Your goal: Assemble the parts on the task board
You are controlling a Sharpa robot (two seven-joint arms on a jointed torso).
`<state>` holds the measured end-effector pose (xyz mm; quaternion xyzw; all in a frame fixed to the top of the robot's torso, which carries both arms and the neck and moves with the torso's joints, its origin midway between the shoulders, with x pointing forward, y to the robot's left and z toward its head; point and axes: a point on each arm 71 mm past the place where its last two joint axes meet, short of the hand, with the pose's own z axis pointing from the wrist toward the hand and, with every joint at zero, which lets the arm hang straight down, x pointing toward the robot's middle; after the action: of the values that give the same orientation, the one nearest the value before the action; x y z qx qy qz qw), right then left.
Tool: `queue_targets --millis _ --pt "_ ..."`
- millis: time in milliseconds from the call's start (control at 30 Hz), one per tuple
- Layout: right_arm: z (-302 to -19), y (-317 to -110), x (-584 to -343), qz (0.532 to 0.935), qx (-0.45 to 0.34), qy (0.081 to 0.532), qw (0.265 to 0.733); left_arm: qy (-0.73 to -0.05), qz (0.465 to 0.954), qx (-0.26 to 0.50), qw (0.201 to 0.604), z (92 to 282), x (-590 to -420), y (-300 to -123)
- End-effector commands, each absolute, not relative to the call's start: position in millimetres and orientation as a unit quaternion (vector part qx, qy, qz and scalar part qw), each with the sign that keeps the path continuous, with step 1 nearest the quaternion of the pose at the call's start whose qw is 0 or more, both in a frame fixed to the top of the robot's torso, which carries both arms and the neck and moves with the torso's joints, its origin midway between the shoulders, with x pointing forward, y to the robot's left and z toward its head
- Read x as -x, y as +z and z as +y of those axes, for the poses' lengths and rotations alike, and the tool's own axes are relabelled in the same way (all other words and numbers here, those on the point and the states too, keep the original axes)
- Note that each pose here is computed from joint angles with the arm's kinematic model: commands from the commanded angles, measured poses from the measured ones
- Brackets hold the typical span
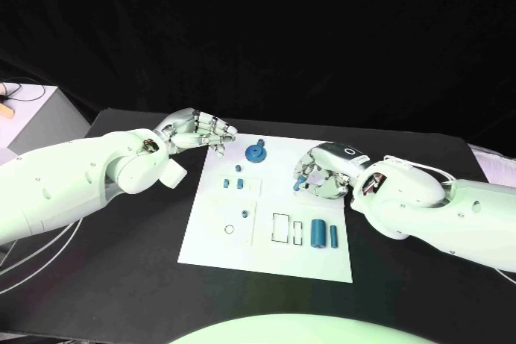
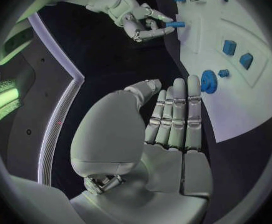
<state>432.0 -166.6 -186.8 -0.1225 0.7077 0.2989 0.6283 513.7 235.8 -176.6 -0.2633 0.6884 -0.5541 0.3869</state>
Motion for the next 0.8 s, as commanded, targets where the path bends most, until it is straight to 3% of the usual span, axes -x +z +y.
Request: queue_targets --millis 33,333,567,800 --pt "-161 -180 -427 0.709 0.096 0.33 0.616 -0.559 0.688 0.262 0.38 233.2 -513.4 -176.8" --pt "-120 -173 -413 0.688 0.132 0.376 0.606 -0.565 0.686 0.262 0.376 229.3 -512.7 -177.7" --pt "-71 -184 -397 0.676 0.174 0.418 0.581 -0.57 0.683 0.264 0.372 225.0 -513.1 -178.0" --pt "-44 -202 -391 0.685 0.194 0.428 0.556 -0.573 0.682 0.264 0.37 222.1 -513.6 -178.2"
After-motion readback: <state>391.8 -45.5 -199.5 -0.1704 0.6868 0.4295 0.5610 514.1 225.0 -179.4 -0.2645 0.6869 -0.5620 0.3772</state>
